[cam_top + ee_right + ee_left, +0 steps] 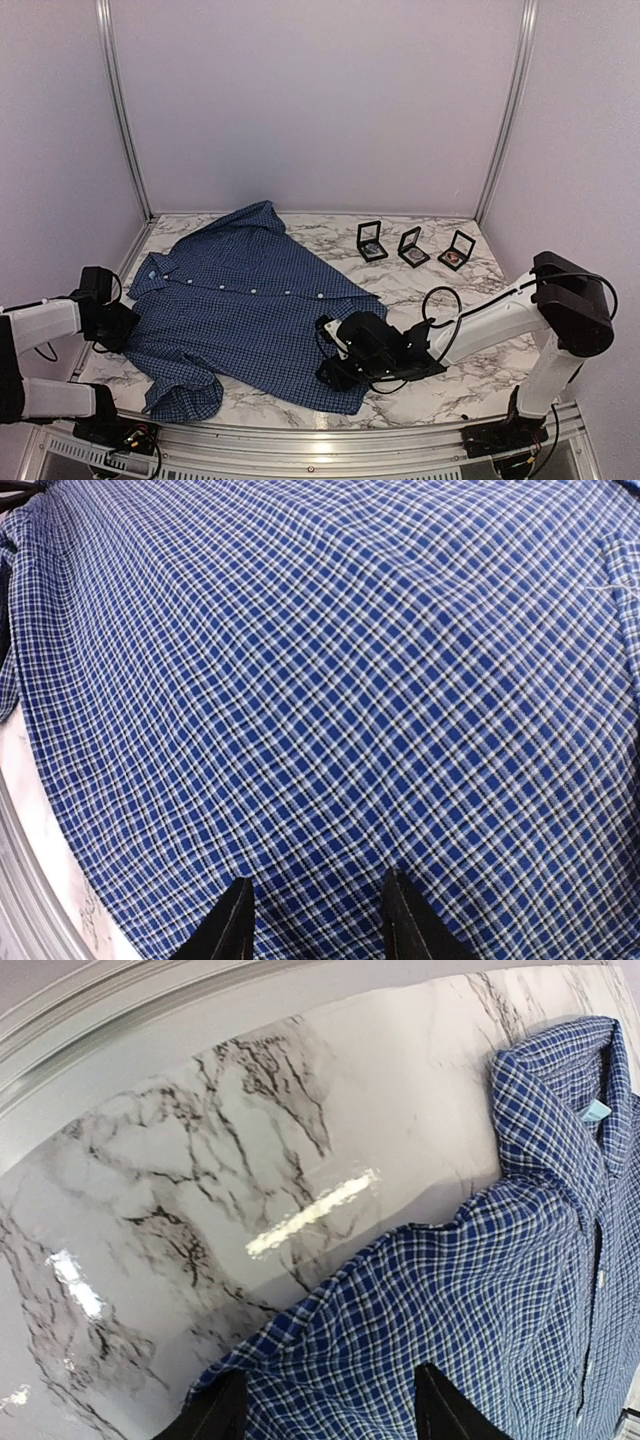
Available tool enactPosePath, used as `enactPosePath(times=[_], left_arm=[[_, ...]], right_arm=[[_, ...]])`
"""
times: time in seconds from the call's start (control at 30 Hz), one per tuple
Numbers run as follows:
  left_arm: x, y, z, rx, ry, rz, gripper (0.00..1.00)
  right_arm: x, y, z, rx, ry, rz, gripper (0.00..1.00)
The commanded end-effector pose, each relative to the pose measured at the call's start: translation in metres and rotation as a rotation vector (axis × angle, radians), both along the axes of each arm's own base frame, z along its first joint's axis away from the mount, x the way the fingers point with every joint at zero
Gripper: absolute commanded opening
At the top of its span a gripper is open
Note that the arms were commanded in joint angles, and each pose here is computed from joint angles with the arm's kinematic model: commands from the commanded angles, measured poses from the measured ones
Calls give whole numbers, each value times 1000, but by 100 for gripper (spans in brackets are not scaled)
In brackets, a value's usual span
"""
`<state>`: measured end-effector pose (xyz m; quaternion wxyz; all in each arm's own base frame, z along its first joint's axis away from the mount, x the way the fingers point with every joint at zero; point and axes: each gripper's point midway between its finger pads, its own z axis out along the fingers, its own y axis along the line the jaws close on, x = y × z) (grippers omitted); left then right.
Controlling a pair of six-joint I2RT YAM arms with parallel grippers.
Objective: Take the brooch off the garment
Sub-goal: Flatten out the crumpled clothing at the center of the board.
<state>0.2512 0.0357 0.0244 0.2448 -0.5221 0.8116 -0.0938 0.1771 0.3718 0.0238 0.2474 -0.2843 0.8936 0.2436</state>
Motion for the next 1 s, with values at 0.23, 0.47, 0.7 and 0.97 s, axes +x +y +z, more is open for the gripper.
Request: enactPosePath(times=[0.23,0.47,0.7,0.97], left_arm=[[-44,33,0,176,167,46,58],[-6,38,59,271,14,-64,59],[36,7,110,269,-193,-277,62],[93,-108,119,144,-328,-634,62]], right_arm=[[-67,-21,-28,-133,161,85,43],[0,-29,42,-23,62,-32,45],[99,-77,71,35,-19,-253,51],[183,-76,89,52,-141,-305,61]])
